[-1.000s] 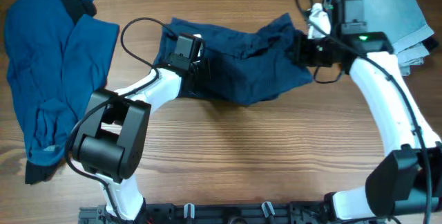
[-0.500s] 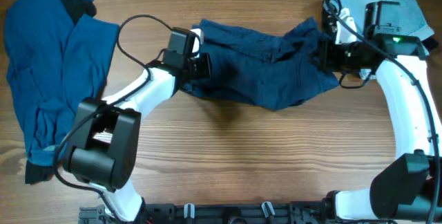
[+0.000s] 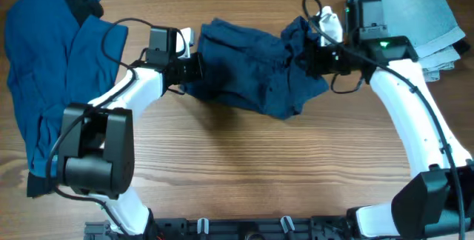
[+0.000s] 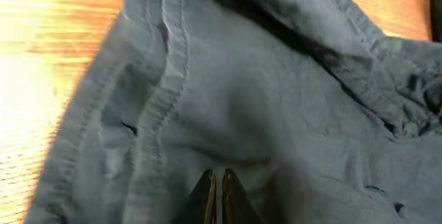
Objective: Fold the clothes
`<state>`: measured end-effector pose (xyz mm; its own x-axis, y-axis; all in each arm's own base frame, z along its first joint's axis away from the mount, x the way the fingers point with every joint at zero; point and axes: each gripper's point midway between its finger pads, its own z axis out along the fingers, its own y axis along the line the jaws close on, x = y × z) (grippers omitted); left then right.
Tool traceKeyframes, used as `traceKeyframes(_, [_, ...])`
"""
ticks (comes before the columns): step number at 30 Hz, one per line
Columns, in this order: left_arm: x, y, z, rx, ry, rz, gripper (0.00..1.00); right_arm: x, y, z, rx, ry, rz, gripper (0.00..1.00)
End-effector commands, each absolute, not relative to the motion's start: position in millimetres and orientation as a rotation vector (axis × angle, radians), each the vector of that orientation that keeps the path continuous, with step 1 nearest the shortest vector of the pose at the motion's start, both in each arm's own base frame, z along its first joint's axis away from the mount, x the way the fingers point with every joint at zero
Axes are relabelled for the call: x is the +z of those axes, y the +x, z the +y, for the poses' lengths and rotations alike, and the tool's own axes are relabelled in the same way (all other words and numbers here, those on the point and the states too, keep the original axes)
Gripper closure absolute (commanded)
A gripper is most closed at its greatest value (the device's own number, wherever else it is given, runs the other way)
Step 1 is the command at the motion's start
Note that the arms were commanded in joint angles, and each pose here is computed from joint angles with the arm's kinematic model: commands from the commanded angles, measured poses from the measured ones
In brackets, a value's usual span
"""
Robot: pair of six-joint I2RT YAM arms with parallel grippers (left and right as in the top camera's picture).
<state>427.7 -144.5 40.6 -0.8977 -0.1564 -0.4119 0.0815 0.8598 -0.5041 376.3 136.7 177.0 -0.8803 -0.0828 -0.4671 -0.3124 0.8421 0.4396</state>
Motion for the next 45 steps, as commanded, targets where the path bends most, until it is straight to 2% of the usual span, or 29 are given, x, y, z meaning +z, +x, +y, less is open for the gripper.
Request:
traceKeyframes(1, [16, 424, -142, -0.697, -0.035, 2.639, 0.96, 208, 378, 167, 0.792, -0.351, 2.477, 0.96])
traceKeyframes(7, [-2, 423, -134, -0.632, -0.062, 2.676, 0.96, 233, 397, 221, 0.774, -0.327, 2.322, 0.96])
traceKeyframes(13, [8, 415, -145, -0.733, -0.039, 2.681, 0.95, 247, 400, 175, 0.702, -0.192, 2.330, 0.96])
traceKeyframes(14, [14, 415, -149, -0.761, -0.027, 2.666, 0.88, 250, 396, 159, 0.678, -0.171, 2.339, 0.96])
traceKeyframes(16, [29, 418, -150, -0.769, -0.012, 2.630, 0.68, 252, 383, 122, 0.625, -0.131, 2.380, 0.96])
traceKeyframes(18, [35, 422, -150, -0.769, -0.005, 2.607, 0.61, 245, 366, 89, 0.600, -0.087, 2.448, 0.96])
traceKeyframes(20, [36, 423, -150, -0.764, 0.001, 2.600, 0.59, 232, 353, 61, 0.564, -0.021, 2.531, 0.96])
traceKeyframes(23, [36, 424, -150, -0.763, 0.002, 2.596, 0.59, 227, 347, 40, 0.550, 0.045, 2.560, 0.96])
traceKeyframes(26, [37, 426, -151, -0.764, 0.007, 2.586, 0.61, 230, 346, 46, 0.618, -0.007, 2.542, 0.96])
traceKeyframes(28, [38, 429, -151, -0.764, 0.011, 2.571, 0.69, 232, 348, 57, 0.635, -0.051, 2.526, 0.96])
traceKeyframes(30, [40, 431, -152, -0.762, 0.015, 2.559, 0.88, 237, 353, 81, 0.655, -0.149, 2.490, 0.96])
traceKeyframes(32, [40, 432, -152, -0.762, 0.016, 2.555, 0.96, 238, 356, 95, 0.667, -0.196, 2.475, 0.96])
traceKeyframes(37, [43, 431, -159, -0.778, 0.190, 2.509, 0.96, 215, 363, 125, 0.715, -0.263, 2.525, 0.96])
traceKeyframes(41, [47, 428, -171, -0.880, 0.245, 2.480, 0.96, 217, 367, 137, 0.732, -0.277, 2.503, 0.96])
traceKeyframes(45, [23, 419, -175, -0.931, 0.235, 2.538, 0.96, 217, 368, 138, 0.732, -0.280, 2.499, 0.96])
